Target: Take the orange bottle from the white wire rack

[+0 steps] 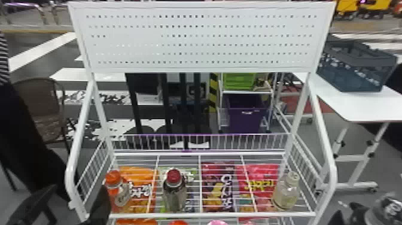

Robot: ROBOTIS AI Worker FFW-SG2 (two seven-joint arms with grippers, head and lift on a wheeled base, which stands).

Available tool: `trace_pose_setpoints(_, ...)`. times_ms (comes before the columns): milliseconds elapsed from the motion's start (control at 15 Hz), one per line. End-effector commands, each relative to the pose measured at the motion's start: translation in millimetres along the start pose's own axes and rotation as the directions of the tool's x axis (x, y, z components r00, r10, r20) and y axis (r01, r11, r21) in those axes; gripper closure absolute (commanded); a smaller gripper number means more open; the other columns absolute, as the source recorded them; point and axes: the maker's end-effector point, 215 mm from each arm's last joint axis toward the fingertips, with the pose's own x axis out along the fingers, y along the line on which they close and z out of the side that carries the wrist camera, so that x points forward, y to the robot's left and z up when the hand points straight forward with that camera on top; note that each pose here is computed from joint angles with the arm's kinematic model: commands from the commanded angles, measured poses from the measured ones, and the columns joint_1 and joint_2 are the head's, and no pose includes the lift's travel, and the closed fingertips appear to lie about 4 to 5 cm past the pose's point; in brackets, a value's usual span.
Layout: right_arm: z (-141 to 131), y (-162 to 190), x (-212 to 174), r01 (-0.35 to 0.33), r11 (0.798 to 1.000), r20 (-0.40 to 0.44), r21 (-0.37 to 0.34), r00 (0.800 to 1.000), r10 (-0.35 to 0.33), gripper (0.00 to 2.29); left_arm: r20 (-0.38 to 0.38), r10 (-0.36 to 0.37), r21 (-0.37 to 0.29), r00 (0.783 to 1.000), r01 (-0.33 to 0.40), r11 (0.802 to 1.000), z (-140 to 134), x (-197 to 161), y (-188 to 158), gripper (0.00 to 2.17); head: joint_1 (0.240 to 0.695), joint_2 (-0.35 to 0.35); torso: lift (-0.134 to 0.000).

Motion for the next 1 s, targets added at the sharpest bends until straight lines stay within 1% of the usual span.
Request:
trace_pose_setpoints(0, 0.1, -0.2, 0.2, 0.001, 1.000, 0.000, 0.002, 1.000, -0.001, 0.97, -0.001, 0.000, -0.002, 1.000, 0.000, 1.000, -0.4, 0.0, -0.6, 0.09, 0.499, 0.000, 0.000)
trace_pose_setpoints(733, -1.1, -0.3, 0.3, 0.001, 1.000, -0.001, 0.002, 1.000, -0.001, 0.97, -0.001, 0.002, -0.003, 1.000, -0.002, 1.000, -0.9, 0.7, -0.1, 0.09, 0.499, 0.000, 0.000)
trace_pose_setpoints(800, -2.0, -0.3, 0.2, 0.001, 1.000, -0.003, 0.002, 1.000, -0.001, 0.97, -0.009, 0.001, -0.007, 1.000, -0.001, 1.000, -5.5, 0.1, -1.3, 0.09, 0.499, 0.000, 0.000)
trace_pose_setpoints(933, -1.5, -0.4, 0.5, 0.001, 1.000, -0.001, 0.002, 1.000, -0.001, 0.97, -0.031, -0.004, -0.017, 1.000, 0.003, 1.000, -23.2, -1.5, -7.8, 0.09, 0.499, 0.000, 0.000)
